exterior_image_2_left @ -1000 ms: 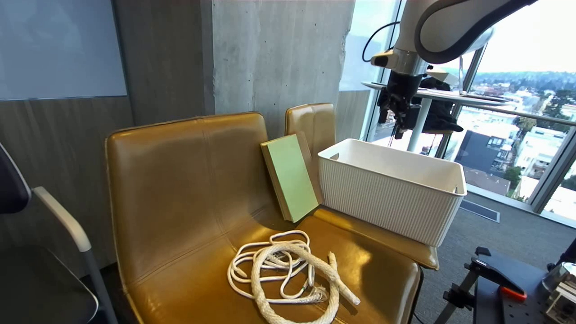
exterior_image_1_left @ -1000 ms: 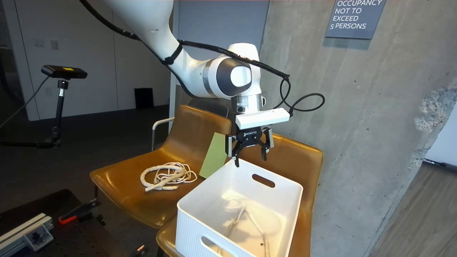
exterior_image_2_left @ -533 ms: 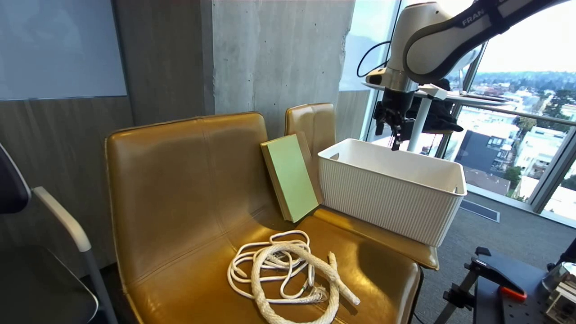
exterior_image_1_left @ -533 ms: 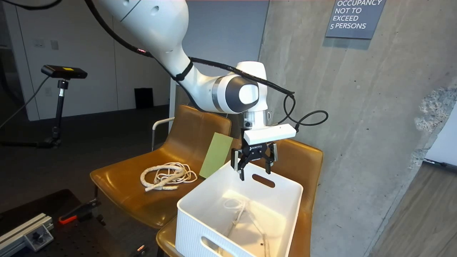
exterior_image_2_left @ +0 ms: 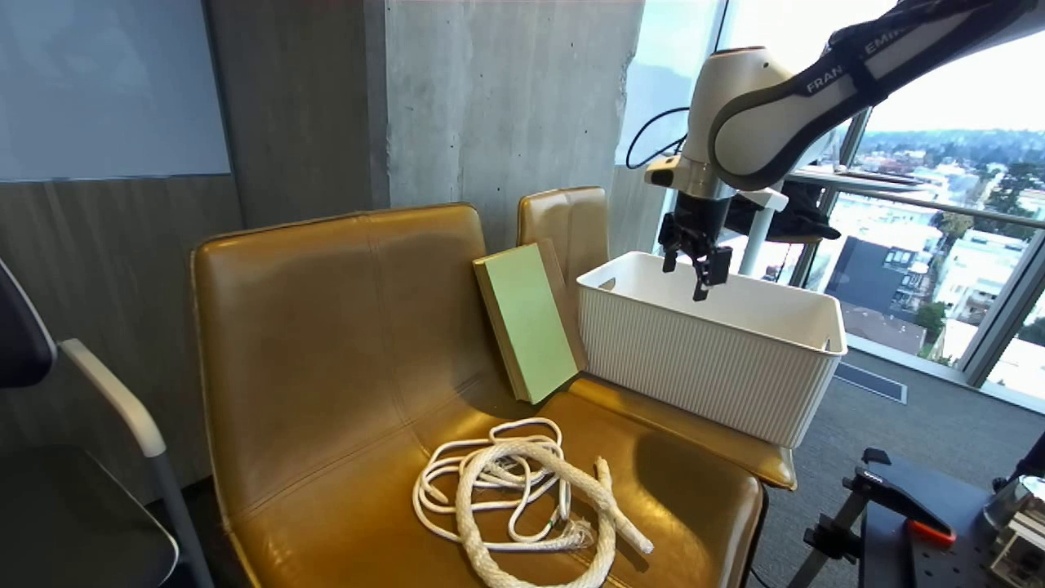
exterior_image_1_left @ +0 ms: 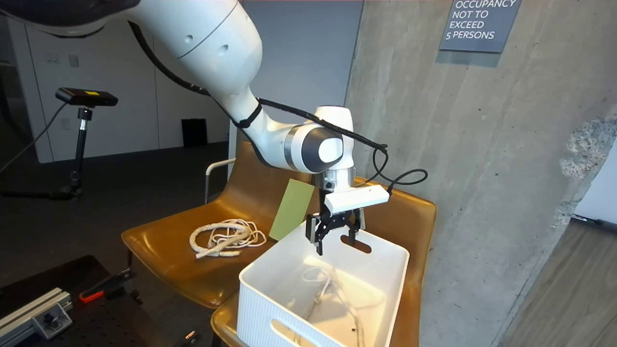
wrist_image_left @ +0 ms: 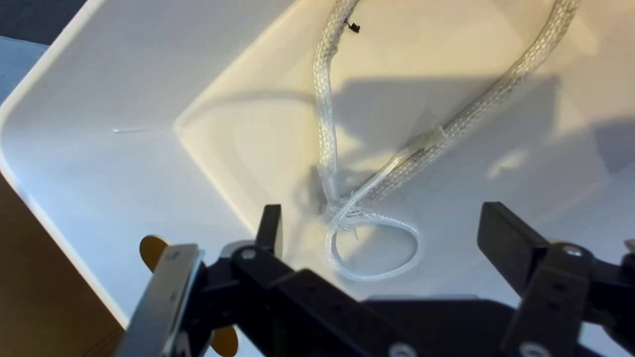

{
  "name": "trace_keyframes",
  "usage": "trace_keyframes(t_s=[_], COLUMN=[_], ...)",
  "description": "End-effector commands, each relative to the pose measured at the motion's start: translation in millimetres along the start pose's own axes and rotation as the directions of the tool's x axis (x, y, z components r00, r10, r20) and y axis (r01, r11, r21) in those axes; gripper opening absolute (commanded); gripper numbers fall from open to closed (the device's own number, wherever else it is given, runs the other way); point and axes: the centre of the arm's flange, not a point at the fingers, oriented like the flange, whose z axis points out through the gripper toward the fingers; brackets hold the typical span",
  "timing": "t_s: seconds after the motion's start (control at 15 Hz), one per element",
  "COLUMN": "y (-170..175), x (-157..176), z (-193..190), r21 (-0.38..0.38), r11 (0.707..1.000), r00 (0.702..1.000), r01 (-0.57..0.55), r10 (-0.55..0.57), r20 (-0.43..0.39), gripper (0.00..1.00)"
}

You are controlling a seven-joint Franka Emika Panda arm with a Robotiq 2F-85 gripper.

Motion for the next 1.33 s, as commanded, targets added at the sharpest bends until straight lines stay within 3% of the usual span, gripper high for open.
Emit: trace_keyframes(t_s=[0.0, 0.27, 0.6, 1.27], y=[-3, 2, 14, 2], x=[-11, -30, -32, -25], z=[44, 82, 104, 170], r21=[-0.009, -0.022, -0.048, 0.01], r11=[0.999, 0.998, 0.998, 0.998], r00=[0.999, 0.998, 0.999, 0.998], r01=[0.045, 0.056, 0.044, 0.057], r10=[-0.045, -0.056, -0.045, -0.057], r20=[-0.003, 0.0, -0.027, -0.014], gripper=[1.0, 1.0, 1.0, 1.0])
